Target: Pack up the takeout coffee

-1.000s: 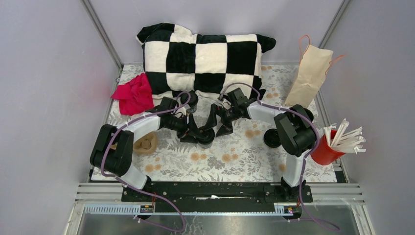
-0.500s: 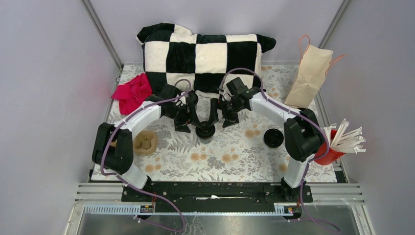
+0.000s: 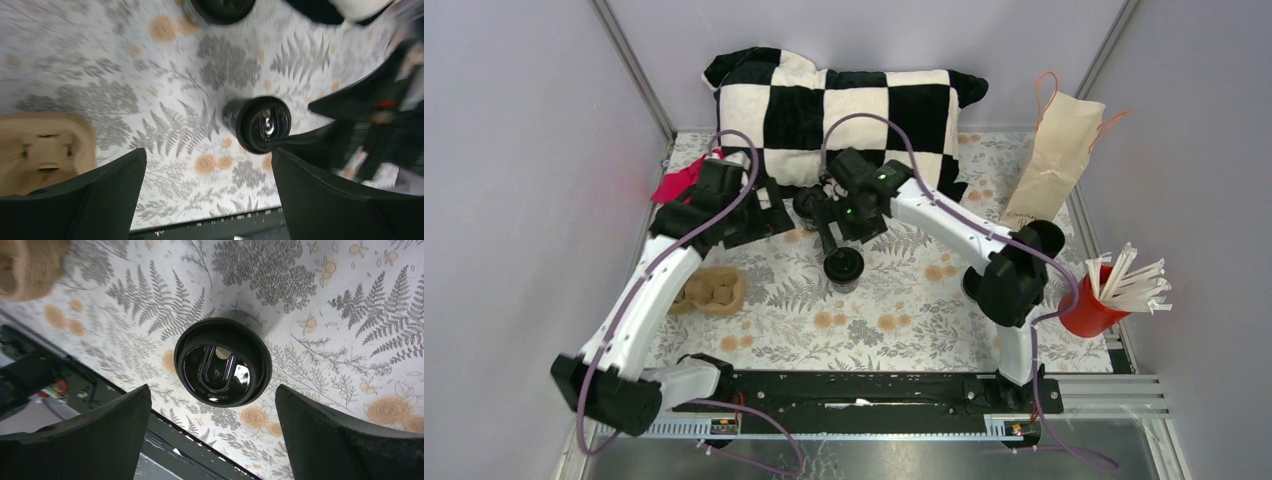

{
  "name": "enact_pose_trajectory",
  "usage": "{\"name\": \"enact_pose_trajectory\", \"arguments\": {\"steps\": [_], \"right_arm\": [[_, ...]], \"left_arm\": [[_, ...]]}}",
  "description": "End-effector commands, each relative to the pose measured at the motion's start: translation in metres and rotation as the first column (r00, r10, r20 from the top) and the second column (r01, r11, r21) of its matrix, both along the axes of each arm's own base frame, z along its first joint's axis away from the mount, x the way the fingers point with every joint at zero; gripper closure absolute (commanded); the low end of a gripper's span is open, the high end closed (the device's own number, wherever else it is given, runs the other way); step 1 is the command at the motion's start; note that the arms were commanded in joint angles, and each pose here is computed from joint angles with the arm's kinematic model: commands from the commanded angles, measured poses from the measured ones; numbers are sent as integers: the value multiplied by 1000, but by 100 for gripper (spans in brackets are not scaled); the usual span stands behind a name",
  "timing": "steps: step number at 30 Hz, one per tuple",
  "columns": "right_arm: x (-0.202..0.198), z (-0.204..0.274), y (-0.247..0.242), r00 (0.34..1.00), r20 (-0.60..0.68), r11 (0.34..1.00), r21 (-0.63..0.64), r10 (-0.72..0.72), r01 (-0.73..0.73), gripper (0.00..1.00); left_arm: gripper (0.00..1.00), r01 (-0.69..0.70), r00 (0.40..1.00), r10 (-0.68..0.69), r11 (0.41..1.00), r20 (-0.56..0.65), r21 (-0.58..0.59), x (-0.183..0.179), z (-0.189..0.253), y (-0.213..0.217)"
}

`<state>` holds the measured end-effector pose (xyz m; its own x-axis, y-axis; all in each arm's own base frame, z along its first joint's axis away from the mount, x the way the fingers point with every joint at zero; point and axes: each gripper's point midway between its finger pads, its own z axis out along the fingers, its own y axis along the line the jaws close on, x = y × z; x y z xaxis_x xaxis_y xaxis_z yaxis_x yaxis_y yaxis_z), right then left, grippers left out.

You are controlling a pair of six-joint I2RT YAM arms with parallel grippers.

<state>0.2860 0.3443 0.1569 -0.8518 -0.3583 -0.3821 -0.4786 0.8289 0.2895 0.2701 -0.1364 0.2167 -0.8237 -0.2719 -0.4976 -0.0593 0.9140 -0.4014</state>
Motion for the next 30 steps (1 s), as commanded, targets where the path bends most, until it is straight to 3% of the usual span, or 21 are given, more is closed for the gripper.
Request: {"name": "enact_pose_trajectory", "arguments": {"steps": [1, 9, 24, 30], "right_arm": [[-6, -19, -15, 999, 33, 974, -227, 2, 6, 0], [-13, -27, -5, 995, 69, 948, -313, 74, -49, 1], [-19, -44, 4, 991, 60, 933, -347, 122, -93, 18], [-20, -48, 2, 991, 62, 929, -360, 118, -88, 19]], "left_arm": [[1, -184, 974, 169, 979, 153, 87, 6, 34, 40], [1, -186, 970, 169, 979, 176, 85, 4, 38, 42], [1, -164, 975, 148, 982, 164, 89, 3, 33, 40], [1, -159, 975, 143, 983, 171, 87, 3, 35, 39]]}}
